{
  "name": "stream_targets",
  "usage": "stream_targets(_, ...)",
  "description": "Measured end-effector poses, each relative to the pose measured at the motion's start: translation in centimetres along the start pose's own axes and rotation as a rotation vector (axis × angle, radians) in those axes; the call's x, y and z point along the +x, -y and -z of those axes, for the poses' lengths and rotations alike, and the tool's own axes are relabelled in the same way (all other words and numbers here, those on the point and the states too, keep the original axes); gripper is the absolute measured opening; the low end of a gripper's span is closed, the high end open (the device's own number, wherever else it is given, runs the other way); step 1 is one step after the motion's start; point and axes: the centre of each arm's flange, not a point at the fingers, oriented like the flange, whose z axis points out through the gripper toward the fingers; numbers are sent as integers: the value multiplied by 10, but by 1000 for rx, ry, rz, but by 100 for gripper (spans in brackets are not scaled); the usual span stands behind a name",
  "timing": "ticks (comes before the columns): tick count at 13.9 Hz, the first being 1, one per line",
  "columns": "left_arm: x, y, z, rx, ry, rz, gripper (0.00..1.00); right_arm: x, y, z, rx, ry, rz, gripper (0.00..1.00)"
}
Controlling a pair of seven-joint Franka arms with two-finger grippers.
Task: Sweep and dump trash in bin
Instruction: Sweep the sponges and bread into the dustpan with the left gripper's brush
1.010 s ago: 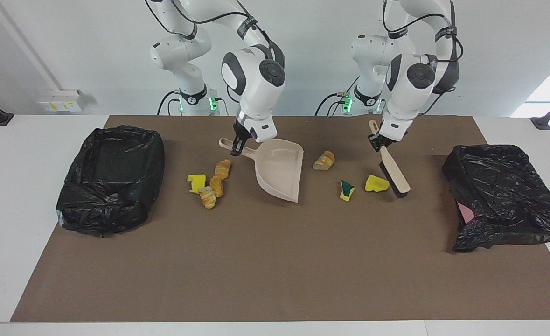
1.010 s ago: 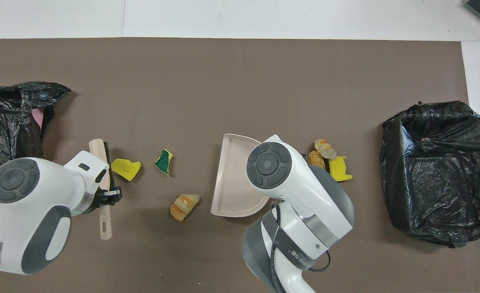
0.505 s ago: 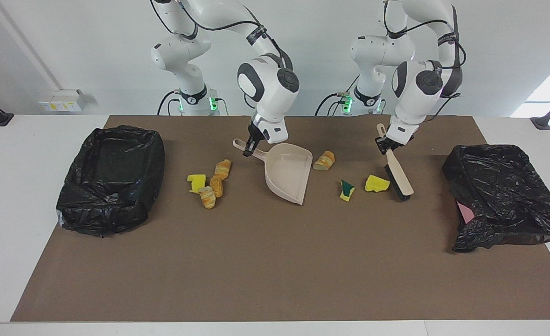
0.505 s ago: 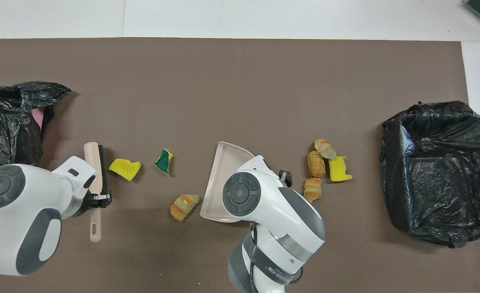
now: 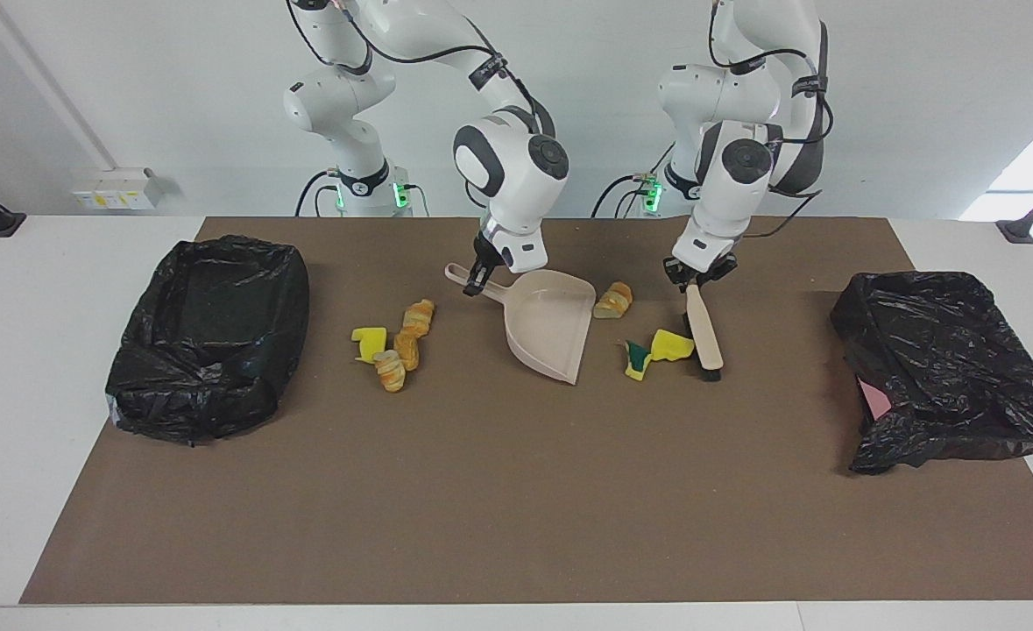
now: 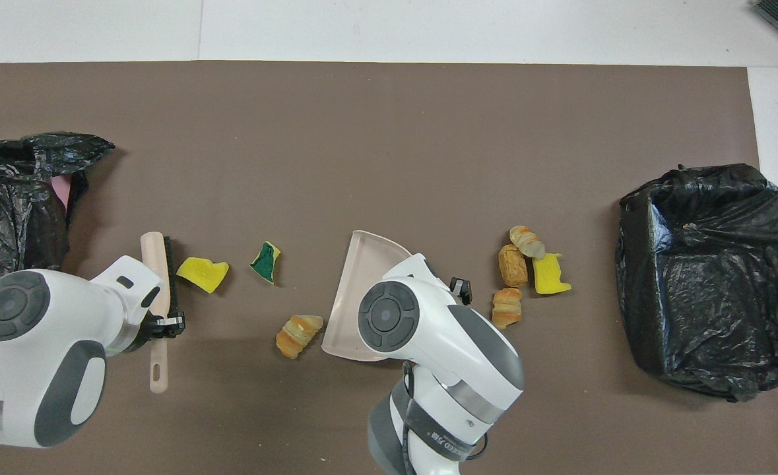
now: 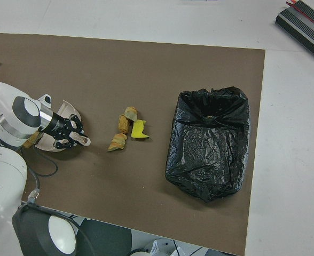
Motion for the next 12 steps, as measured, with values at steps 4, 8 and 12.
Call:
stream_targets(4,-22,-67,0,-1,-33,-154,26,0,0,0,1,0,-1,31)
stream_targets(8,-56,-142,15,-89,-69,-298,26,0,0,-1,2,0,-4,31)
stream_targets(12,-69,-187,36,-249,-56,-301,26,0,0,-1,2,1,-5,31)
